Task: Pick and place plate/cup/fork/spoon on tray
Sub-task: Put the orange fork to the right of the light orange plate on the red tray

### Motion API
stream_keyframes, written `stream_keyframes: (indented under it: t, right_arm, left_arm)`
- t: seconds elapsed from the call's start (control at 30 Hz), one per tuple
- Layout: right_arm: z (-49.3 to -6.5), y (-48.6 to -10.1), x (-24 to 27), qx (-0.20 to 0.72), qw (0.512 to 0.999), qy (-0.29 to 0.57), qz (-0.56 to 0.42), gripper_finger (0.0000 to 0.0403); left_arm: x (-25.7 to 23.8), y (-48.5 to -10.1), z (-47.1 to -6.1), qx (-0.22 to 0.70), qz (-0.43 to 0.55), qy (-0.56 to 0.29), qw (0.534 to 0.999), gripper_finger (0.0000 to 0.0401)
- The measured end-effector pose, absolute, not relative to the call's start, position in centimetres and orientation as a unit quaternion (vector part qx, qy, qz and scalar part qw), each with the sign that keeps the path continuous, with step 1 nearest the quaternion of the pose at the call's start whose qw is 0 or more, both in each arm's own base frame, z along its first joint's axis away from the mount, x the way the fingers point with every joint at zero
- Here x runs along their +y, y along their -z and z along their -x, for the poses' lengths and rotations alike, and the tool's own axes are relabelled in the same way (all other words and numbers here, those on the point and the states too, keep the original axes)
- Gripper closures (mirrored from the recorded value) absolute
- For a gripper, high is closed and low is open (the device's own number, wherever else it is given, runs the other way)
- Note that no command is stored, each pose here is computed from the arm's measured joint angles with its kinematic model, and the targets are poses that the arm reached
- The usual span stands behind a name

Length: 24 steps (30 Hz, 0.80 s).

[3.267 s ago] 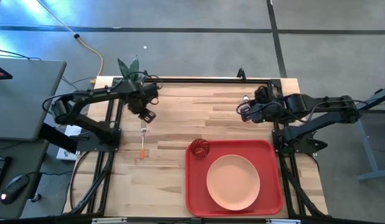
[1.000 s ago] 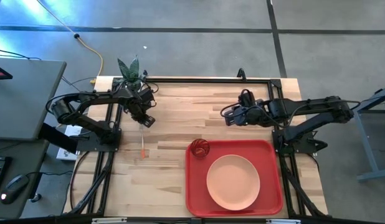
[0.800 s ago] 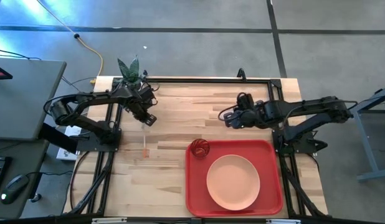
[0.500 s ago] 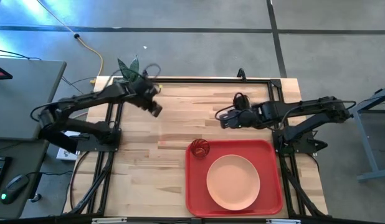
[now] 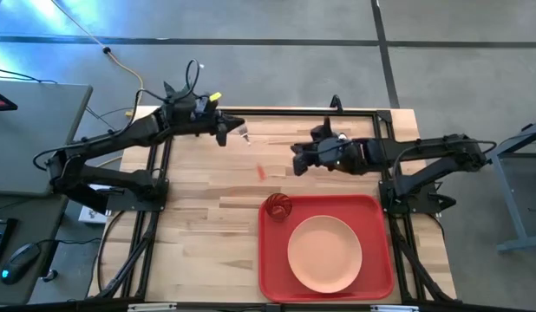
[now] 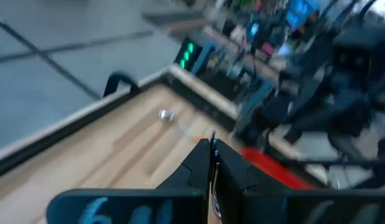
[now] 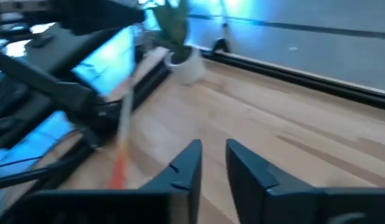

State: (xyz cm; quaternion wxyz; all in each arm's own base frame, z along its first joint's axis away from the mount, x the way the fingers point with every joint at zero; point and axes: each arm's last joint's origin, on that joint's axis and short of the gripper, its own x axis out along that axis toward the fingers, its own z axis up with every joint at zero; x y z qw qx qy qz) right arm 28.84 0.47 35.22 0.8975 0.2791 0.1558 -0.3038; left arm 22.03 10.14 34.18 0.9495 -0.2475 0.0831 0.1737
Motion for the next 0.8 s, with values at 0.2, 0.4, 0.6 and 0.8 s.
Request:
stream_keyframes:
  t: [0.2,0.4,0.6,0.8]
  right_arm:
    - [-29.4,-35.8,-0.9,0.152,0.915,0.24,-0.287,0.0247]
    - [-29.8,-36.5,-1.8,0.142,0.92,0.151,-0.332,0.0231]
    - [-29.8,-36.5,-2.0,0.143,0.914,0.152,-0.348,0.0274]
    - [-29.6,-35.8,-1.3,0.165,0.905,0.19,-0.343,0.0303]
  left_arm:
    - [10.1,-33.9,-24.7,0.035,0.229,-0.166,0.959,0.04]
    - [9.1,-33.5,-27.3,0.01,0.199,-0.067,0.978,0.04]
    - [8.6,-33.0,-28.6,-0.005,0.208,-0.062,0.976,0.04]
    - [8.5,-31.3,-30.3,-0.001,0.261,-0.1,0.96,0.04]
